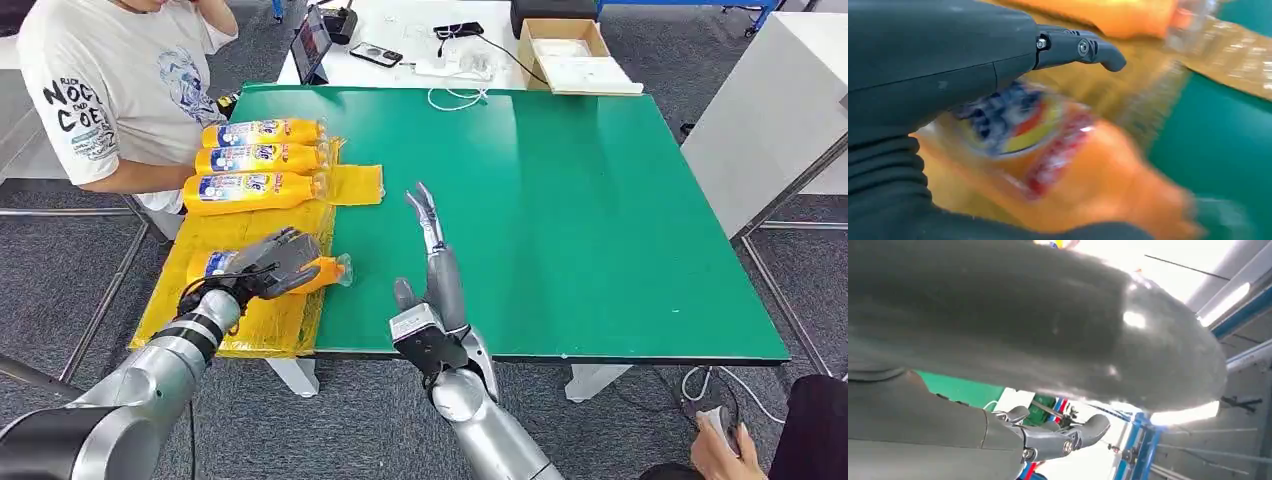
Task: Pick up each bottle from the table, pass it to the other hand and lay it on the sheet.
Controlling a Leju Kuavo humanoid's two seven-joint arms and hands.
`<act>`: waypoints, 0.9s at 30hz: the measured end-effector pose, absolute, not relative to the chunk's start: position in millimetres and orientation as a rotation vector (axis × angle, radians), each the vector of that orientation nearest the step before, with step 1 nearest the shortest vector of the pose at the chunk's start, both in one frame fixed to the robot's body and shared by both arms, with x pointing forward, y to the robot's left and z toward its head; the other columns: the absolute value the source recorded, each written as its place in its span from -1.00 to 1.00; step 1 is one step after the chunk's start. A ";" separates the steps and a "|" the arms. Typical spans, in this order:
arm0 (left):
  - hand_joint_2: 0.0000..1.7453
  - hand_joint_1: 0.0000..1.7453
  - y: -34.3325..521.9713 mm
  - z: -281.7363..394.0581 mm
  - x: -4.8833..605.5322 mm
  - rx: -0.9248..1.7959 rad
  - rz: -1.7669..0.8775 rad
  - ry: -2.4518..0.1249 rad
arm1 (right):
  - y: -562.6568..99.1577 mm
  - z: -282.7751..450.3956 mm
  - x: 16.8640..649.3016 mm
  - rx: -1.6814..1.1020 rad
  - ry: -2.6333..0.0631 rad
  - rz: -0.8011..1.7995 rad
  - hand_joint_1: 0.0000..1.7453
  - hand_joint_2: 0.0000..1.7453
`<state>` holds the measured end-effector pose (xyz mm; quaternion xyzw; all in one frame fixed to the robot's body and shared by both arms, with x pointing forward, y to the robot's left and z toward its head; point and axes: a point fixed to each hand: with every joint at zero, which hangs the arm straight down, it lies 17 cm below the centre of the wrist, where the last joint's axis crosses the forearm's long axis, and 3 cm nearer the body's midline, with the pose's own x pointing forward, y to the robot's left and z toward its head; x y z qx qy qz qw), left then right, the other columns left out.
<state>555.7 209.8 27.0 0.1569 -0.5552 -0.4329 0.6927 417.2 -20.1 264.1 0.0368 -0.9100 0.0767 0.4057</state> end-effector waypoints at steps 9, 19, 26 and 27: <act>1.00 -1.00 199.7 89.0 570.6 0.307 -0.611 -1.607 | -20.7 253.5 422.4 0.081 -2.273 0.206 -1.00 -1.00; 1.00 -1.00 267.7 183.1 545.4 0.729 -0.025 -1.947 | -13.5 238.0 421.4 0.075 -2.225 0.221 -1.00 -1.00; 1.00 -1.00 258.2 250.5 497.2 0.834 0.081 -2.153 | -20.9 228.8 414.3 -0.005 -2.245 0.211 -1.00 1.00; 1.00 -1.00 259.4 254.9 488.6 0.815 0.137 -2.165 | -26.2 226.3 411.7 -0.033 -2.243 0.194 -1.00 1.00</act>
